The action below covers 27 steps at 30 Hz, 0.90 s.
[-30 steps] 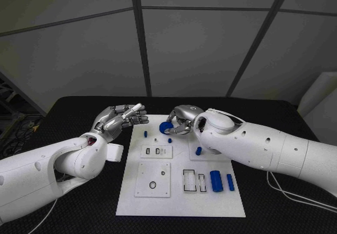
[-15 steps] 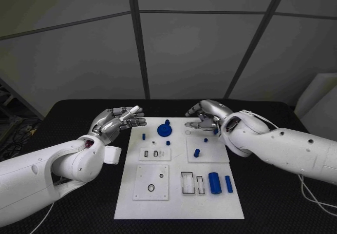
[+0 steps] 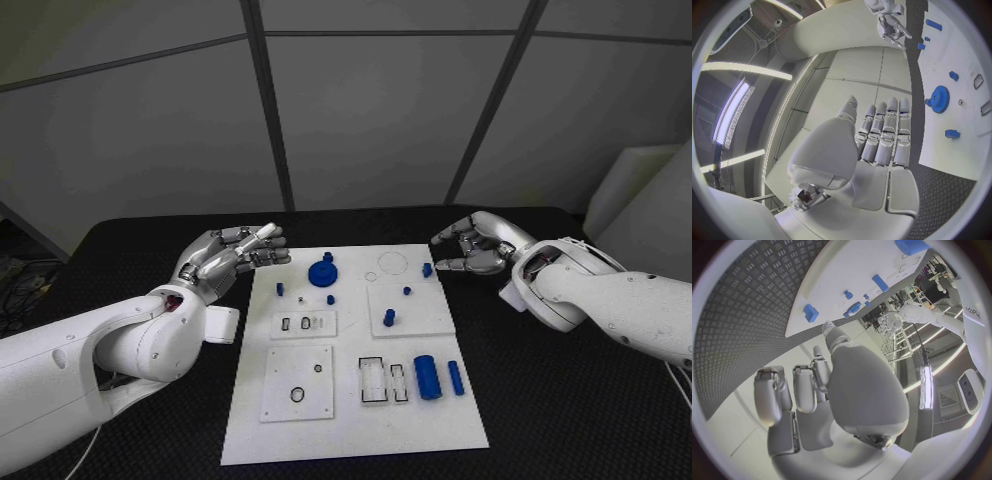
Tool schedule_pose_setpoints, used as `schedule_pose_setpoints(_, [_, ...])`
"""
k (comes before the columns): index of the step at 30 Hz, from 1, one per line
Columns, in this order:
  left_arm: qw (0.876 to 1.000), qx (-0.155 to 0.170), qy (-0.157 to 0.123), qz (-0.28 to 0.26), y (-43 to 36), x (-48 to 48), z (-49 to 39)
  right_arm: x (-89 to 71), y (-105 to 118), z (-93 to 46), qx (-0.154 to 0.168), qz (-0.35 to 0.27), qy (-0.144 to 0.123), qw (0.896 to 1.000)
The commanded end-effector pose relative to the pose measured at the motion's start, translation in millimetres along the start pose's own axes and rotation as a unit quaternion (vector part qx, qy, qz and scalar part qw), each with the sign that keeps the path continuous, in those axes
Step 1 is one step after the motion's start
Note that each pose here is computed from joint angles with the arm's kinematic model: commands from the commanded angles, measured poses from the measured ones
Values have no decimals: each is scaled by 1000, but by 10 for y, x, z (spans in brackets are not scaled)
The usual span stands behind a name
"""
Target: Assemble the parts on the task board
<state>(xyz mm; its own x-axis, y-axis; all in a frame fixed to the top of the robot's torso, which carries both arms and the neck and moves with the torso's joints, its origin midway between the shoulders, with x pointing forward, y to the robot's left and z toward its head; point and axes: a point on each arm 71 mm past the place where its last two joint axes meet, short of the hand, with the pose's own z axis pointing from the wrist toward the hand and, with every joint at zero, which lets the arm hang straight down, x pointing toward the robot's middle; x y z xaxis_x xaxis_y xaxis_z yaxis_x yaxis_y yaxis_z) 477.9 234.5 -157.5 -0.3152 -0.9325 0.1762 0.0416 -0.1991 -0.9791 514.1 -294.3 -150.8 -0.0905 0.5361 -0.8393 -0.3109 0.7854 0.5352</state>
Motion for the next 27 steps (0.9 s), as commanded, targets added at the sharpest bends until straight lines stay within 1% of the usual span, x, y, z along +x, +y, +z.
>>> schedule_pose_setpoints(1, [1000,4,7,-3,-3,9,5,61,-36,-13,-4,19,20,1000])
schedule_pose_setpoints(9, [1000,3,6,-3,11,6,9,169,-167,27,22,12,28,999])
schedule_pose_setpoints(14, [1000,3,5,-3,16,1,10,218,-165,59,26,10,27,999])
schedule_pose_setpoints(21, [1000,2,3,-2,19,-13,13,245,-149,92,30,17,18,999])
schedule_pose_setpoints(27, [1000,2,2,-2,21,-20,15,267,-137,107,32,22,21,999])
